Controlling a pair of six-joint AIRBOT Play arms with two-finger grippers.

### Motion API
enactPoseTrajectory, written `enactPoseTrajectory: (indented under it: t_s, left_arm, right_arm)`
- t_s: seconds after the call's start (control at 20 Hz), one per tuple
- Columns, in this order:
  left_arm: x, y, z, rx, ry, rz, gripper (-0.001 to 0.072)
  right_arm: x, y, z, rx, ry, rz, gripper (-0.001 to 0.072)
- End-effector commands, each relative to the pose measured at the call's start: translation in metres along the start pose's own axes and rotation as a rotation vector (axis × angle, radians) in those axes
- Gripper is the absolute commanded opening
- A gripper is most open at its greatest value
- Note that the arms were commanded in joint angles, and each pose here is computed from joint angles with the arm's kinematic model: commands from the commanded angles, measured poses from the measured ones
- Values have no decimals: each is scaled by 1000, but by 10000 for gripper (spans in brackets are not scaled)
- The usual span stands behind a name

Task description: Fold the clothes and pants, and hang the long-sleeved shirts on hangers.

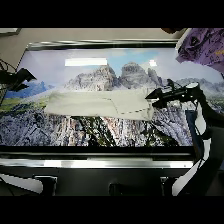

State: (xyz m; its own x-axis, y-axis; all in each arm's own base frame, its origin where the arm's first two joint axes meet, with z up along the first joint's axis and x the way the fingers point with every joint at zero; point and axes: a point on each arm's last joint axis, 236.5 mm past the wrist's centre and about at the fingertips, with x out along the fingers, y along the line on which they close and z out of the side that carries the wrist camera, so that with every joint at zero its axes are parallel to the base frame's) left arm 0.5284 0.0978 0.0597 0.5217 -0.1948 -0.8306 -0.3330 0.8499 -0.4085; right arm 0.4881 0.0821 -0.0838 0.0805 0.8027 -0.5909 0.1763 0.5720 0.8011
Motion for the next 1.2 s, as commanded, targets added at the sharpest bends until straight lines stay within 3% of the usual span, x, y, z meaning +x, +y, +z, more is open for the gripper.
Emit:
enactPoseTrajectory:
  t_s: [0.0,0.15,0.2,0.25,0.3,0.35,0.4,0.9,1.15]
  left_arm:
    - [-1,0,0,-1,1,1,678]
    - [2,-7,-3,9,7,-6,676]
    - [5,-12,-5,17,14,-9,670]
    - [10,-18,-9,28,25,-14,636]
    - [17,-26,-15,30,41,-20,461]
    - [27,-37,-23,24,66,-32,212]
    - [38,-53,-34,20,98,-55,9]
    - [163,-297,-254,107,447,-423,15]
    - [177,-386,-330,-30,458,-567,16]
  right_arm:
    - [30,5,-3,-38,24,-36,595]
    - [44,19,-8,-72,37,-41,191]
    - [44,26,-9,-85,35,-41,79]
    - [36,31,-7,-90,17,-58,32]
    - [27,36,-5,-94,-7,-89,32]
    - [11,39,-3,-96,-37,-145,31]
    - [-5,43,-3,-107,-61,-211,31]
    - [-171,91,-34,-147,-265,-685,30]
    - [-204,113,-45,-104,-336,-726,30]
